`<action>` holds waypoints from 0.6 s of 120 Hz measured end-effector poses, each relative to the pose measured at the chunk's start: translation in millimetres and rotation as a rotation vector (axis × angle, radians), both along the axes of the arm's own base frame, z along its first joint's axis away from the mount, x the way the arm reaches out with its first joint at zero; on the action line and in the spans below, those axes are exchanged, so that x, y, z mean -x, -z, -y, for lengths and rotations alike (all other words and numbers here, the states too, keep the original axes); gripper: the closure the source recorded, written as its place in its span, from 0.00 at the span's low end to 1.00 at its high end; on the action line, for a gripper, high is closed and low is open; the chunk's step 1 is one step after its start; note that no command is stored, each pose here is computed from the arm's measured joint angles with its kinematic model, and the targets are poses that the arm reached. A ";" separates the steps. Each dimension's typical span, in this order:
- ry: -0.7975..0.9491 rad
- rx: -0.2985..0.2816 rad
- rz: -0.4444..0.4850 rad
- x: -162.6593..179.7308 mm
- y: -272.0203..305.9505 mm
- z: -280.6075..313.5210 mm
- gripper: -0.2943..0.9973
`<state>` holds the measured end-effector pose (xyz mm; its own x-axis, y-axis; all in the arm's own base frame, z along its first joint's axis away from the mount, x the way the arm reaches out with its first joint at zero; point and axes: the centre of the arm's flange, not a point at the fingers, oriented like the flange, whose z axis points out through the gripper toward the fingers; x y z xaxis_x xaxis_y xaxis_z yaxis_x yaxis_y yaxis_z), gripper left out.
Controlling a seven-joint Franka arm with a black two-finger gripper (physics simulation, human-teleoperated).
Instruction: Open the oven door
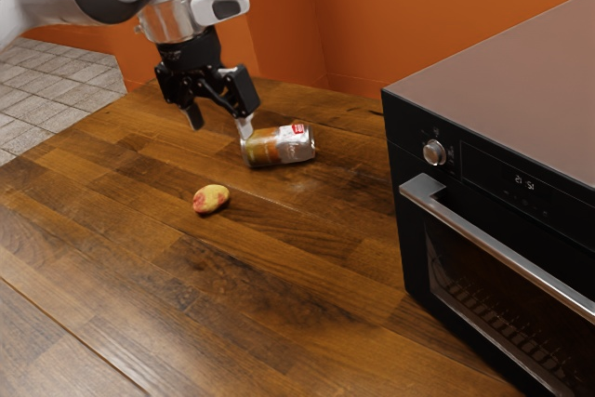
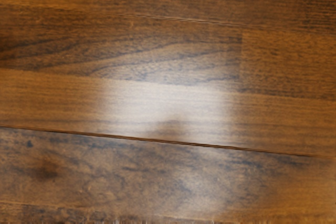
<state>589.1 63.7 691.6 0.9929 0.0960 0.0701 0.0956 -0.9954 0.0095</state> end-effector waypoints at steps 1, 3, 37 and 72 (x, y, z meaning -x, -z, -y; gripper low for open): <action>0.001 0.000 -0.002 0.1 0.1 0.1 0.23; 0.002 0.001 -0.005 0.4 0.4 0.3 0.23; 0.321 -0.052 0.301 106.1 -155.1 50.9 0.23; 1.362 -0.149 0.352 176.4 -89.0 284.9 0.23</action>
